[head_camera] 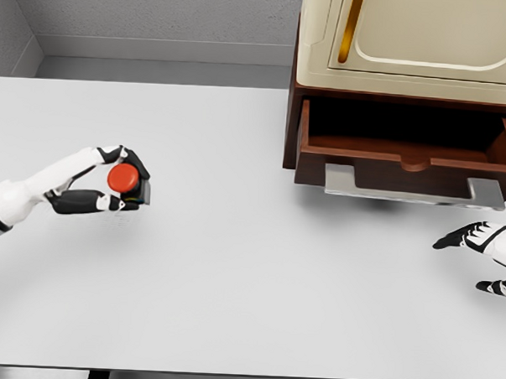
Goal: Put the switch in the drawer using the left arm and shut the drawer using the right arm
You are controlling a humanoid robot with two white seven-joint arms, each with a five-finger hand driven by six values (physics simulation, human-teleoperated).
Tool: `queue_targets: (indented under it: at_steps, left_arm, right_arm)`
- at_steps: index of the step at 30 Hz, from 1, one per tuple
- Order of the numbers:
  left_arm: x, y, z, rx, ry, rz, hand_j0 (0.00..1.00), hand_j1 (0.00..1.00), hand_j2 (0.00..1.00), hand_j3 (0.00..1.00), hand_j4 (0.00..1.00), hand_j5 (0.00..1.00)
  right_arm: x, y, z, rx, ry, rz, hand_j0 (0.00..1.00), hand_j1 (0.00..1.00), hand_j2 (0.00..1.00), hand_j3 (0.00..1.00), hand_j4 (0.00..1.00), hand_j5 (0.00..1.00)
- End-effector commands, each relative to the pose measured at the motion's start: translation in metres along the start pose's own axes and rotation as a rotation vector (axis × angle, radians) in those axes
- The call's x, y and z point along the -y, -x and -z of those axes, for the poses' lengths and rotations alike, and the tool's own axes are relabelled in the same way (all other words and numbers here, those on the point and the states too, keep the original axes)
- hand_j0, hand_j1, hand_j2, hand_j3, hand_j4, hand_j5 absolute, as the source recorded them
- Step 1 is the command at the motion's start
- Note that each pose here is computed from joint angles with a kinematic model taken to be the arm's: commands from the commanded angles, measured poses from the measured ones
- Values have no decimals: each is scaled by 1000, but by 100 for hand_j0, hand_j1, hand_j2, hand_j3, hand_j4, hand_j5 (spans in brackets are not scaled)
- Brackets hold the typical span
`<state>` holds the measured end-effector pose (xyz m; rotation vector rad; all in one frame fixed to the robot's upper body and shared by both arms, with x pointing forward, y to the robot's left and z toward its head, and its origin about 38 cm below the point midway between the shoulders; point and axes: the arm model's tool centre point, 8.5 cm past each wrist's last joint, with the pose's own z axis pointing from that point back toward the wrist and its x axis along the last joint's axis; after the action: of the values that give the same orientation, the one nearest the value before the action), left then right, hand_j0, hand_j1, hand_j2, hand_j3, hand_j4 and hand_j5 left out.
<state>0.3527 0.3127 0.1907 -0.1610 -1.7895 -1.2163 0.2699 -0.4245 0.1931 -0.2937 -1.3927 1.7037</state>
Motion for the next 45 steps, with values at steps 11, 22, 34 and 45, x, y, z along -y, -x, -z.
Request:
queue_targets:
  at_steps: [11,22,34,45]
  left_arm:
    - [7,-17,70,81,2,-91,30,30,30,30,30,30]
    - [8,-42,118,178,-34,-73,30,30,30,30,30,30]
    - [9,-70,165,242,-52,-64,30,30,30,30,30,30]
    - [11,-99,206,268,-75,-32,30,30,30,30,30,30]
  right_arm:
    - [0,-1,0,3,6,11,83,83,83,83,83,83]
    - [0,-1,0,3,6,11,83,83,83,83,83,83]
    - [0,-1,0,3,6,11,83,83,83,83,83,83]
    - [0,-1,0,3,9,15,79,79,79,79,79,79]
